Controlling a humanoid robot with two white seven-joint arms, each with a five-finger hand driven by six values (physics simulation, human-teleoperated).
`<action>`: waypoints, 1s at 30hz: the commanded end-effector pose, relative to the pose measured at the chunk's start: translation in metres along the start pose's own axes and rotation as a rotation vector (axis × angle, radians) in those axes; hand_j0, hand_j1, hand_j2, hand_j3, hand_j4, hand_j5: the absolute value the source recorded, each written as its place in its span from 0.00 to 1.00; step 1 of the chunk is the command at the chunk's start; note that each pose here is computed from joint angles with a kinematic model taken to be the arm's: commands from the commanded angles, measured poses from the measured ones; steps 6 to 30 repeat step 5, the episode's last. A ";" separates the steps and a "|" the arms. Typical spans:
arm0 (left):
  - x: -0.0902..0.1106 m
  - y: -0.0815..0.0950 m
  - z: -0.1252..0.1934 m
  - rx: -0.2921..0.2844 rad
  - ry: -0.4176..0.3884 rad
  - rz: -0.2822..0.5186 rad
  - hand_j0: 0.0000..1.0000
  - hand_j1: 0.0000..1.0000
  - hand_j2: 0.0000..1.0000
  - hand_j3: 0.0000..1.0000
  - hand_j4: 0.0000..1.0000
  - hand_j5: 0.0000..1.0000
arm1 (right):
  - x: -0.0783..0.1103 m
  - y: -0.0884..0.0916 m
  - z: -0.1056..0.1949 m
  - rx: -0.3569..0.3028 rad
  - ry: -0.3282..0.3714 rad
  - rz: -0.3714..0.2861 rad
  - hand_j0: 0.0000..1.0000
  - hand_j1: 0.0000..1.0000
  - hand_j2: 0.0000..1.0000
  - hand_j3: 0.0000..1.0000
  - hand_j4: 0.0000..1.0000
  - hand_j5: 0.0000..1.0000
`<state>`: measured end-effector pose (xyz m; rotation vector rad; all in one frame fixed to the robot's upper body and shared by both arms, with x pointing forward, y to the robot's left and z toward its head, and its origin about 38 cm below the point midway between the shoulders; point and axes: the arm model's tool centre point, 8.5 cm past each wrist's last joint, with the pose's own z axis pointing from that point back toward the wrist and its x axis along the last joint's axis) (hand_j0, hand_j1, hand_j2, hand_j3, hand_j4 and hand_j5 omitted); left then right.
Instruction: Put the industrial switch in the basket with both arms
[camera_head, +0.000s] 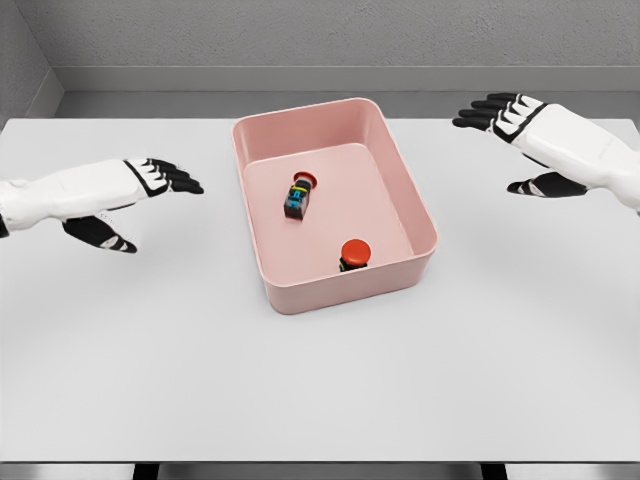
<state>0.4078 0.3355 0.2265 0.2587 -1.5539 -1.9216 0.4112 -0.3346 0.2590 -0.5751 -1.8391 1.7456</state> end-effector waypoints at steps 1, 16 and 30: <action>-0.008 0.000 0.003 0.005 0.026 0.009 1.00 1.00 1.00 1.00 1.00 1.00 | 0.000 0.000 0.001 -0.002 0.002 -0.005 1.00 1.00 1.00 1.00 1.00 1.00; -0.008 -0.001 0.004 0.004 0.027 0.010 1.00 1.00 1.00 1.00 1.00 1.00 | 0.001 0.003 0.001 0.007 0.000 -0.010 1.00 1.00 1.00 1.00 1.00 1.00; -0.008 -0.001 0.004 0.004 0.027 0.010 1.00 1.00 1.00 1.00 1.00 1.00 | 0.001 0.003 0.001 0.007 0.000 -0.010 1.00 1.00 1.00 1.00 1.00 1.00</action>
